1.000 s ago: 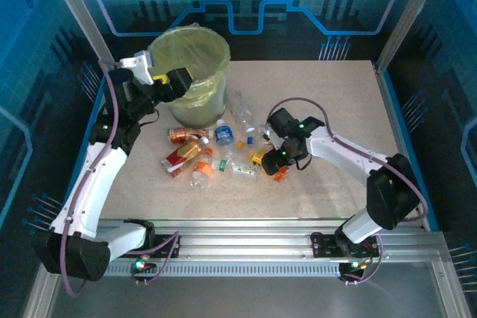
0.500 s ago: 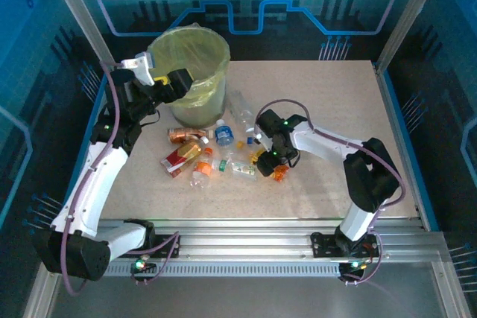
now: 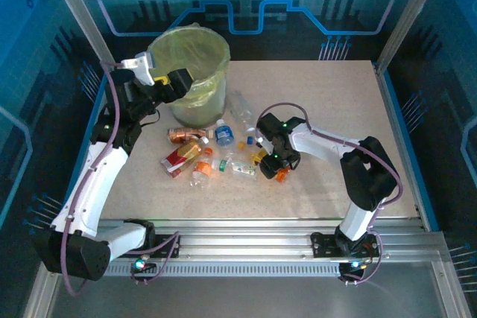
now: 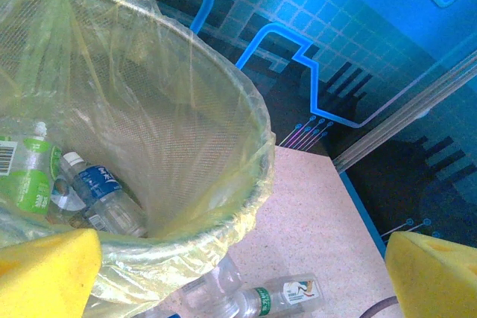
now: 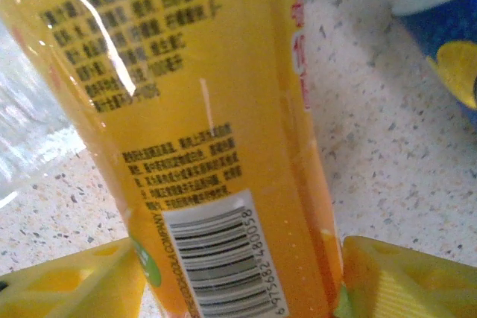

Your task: Put the plastic bottles in the bin

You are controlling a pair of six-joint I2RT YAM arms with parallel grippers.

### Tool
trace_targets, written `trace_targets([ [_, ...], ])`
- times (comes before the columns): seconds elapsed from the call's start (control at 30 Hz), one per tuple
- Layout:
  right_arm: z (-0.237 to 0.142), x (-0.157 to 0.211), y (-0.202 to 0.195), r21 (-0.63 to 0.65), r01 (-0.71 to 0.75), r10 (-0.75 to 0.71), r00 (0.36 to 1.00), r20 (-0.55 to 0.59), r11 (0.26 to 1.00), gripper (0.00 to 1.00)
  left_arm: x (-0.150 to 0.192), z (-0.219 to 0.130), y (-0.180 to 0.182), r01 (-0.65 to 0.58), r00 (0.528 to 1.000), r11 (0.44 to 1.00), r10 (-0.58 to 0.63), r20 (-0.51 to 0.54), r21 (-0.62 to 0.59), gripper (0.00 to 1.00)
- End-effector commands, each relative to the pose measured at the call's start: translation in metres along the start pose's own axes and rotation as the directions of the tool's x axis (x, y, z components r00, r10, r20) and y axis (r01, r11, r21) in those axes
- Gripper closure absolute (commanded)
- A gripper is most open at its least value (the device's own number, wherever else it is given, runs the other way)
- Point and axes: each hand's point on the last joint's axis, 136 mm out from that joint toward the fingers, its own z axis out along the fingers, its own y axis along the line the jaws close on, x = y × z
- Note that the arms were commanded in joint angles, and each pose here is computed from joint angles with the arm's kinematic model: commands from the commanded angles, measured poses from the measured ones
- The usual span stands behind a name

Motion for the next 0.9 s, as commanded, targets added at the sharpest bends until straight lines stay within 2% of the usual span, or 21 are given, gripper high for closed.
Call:
trace_targets([
  [0.0,-0.006,0.015,0.003,0.011,-0.015,0.016,1.000,-0.019,1.000,0.31,-0.001,0.000,-0.005,-0.002,1.000,1.000,0.002,0.006,0.026,0.01],
  [0.33,0.001,0.019,0.004,0.001,-0.039,0.039,0.999,-0.019,0.999,0.24,-0.001,-0.003,-0.006,-0.003,1.000,1.000,0.003,0.011,0.028,0.01],
  [0.63,0.020,0.018,0.005,0.006,-0.030,0.031,0.998,-0.056,1.000,0.22,-0.003,-0.004,-0.007,-0.007,1.000,1.000,0.006,0.017,0.026,0.01],
  [0.87,0.031,0.018,0.005,0.011,-0.016,0.017,0.997,-0.077,1.000,0.25,-0.002,-0.002,-0.006,-0.007,1.000,1.000,0.007,0.013,0.025,0.01],
])
